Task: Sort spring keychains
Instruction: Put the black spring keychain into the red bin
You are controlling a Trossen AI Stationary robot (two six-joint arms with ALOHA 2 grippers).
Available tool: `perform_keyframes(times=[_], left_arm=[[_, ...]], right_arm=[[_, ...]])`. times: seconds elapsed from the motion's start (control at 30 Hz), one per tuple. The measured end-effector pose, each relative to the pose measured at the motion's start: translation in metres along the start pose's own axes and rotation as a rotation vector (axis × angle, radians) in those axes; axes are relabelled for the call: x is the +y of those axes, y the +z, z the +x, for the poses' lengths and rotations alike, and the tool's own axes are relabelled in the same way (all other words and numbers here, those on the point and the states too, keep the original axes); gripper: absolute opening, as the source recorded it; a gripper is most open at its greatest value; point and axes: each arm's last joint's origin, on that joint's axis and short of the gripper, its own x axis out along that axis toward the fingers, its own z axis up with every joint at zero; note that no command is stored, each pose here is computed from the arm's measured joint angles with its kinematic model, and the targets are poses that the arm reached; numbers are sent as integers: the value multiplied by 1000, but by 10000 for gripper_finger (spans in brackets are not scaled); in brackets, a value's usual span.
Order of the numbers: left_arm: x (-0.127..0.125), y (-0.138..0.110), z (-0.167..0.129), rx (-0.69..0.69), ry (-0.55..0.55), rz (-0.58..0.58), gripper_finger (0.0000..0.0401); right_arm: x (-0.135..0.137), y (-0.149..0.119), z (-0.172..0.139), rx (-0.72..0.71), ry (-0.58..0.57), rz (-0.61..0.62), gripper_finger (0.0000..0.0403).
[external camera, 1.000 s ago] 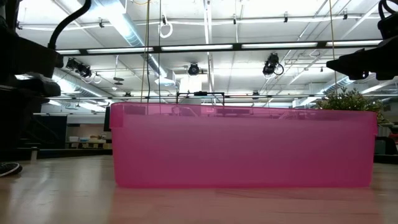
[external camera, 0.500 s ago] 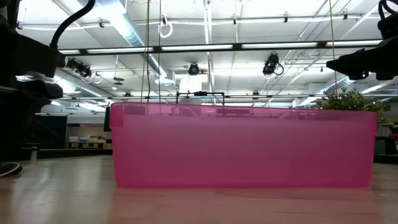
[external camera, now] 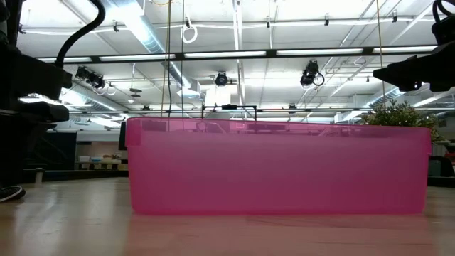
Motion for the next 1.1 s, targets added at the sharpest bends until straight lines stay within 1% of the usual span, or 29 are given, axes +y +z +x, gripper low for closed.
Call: perform_keyframes(times=[1.1], left_arm=[[3, 4, 2, -8, 1, -13, 337]], right_arm=[[0, 0, 0, 0, 0, 0, 222]])
